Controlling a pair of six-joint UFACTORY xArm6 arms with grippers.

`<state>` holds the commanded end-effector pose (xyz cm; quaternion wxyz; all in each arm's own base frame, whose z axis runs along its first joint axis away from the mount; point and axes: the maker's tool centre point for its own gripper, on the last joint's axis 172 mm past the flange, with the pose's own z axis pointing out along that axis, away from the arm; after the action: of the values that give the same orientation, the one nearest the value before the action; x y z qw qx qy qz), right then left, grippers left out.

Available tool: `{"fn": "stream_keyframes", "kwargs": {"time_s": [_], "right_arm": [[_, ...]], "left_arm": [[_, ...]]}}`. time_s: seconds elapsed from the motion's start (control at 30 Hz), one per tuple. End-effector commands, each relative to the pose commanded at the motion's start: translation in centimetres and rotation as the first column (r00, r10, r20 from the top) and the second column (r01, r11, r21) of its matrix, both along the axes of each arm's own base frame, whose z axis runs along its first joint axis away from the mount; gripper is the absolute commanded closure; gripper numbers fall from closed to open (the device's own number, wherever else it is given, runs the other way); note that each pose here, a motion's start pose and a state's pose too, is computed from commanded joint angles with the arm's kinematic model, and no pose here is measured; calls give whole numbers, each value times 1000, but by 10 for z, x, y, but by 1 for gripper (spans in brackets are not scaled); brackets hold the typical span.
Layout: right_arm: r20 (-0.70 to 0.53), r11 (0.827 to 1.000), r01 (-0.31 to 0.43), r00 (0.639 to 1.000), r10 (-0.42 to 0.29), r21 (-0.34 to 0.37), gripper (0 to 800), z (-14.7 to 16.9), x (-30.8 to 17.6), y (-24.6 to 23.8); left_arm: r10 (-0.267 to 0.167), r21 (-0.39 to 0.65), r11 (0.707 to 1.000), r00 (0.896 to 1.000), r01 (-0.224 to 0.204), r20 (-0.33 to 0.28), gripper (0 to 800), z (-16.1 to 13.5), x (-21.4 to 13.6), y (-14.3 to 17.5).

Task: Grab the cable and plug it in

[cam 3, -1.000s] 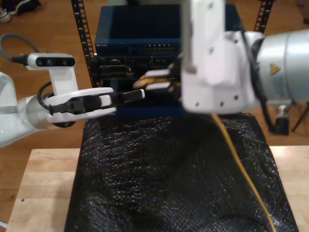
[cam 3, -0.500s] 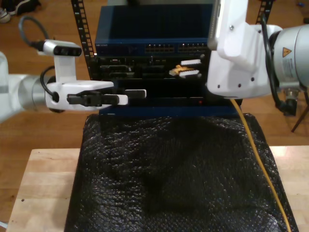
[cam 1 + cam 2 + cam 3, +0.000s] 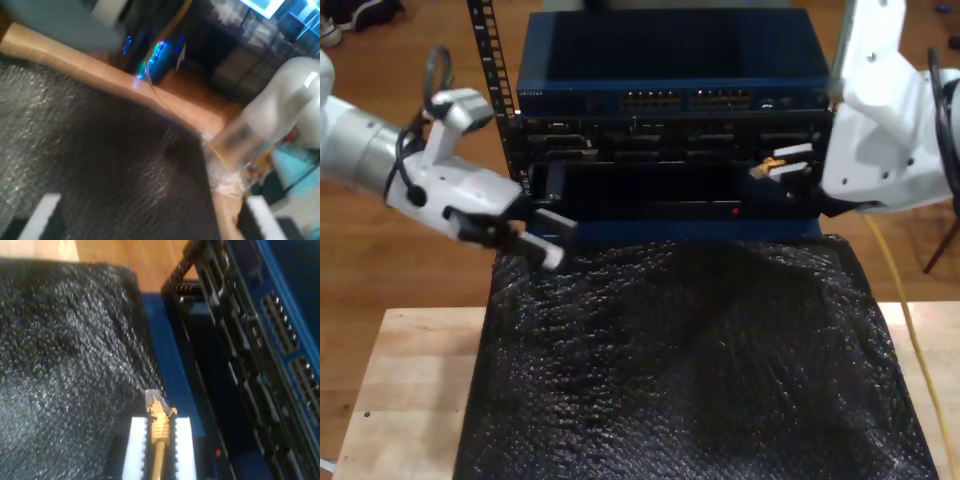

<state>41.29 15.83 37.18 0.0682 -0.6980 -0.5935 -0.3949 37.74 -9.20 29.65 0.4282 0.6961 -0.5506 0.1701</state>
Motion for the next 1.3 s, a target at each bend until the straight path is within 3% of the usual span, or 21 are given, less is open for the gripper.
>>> {"fn": "stream_keyframes", "kwargs": {"time_s": [0.17,0.27,0.4,0.53,0.7,0.77,1.0,1.17,1.3], "right_arm": [[-51,999,4,999,-6,-37,800,-23,0,-4],[-74,998,10,997,-15,-60,800,-32,-1,-8],[-85,997,14,996,-20,-70,800,-36,-2,-9],[-106,997,15,994,-23,-75,800,-45,-1,-11],[-137,996,20,990,-32,-85,800,-54,-2,-13],[-146,996,23,989,-36,-90,800,-56,-2,-14],[-156,995,24,987,-39,-95,800,-61,0,-14],[-168,995,23,985,-39,-97,800,-66,-1,-14],[-182,995,23,982,-41,-99,800,-75,-4,-15]], "left_arm": [[-67,156,986,994,53,85,3,-13,-9,41],[-82,237,970,992,58,92,2,-25,-17,83],[-149,322,940,985,114,87,2,-37,-37,127],[-246,392,900,964,190,98,2,-43,-68,169],[-343,395,880,929,266,140,2,-52,-115,199],[-355,383,882,922,276,153,2,-57,-136,211],[-358,316,903,915,289,186,2,-83,-204,247],[-378,258,911,903,323,204,1,-102,-259,254],[-365,203,924,905,324,219,1,-116,-298,252]]}}
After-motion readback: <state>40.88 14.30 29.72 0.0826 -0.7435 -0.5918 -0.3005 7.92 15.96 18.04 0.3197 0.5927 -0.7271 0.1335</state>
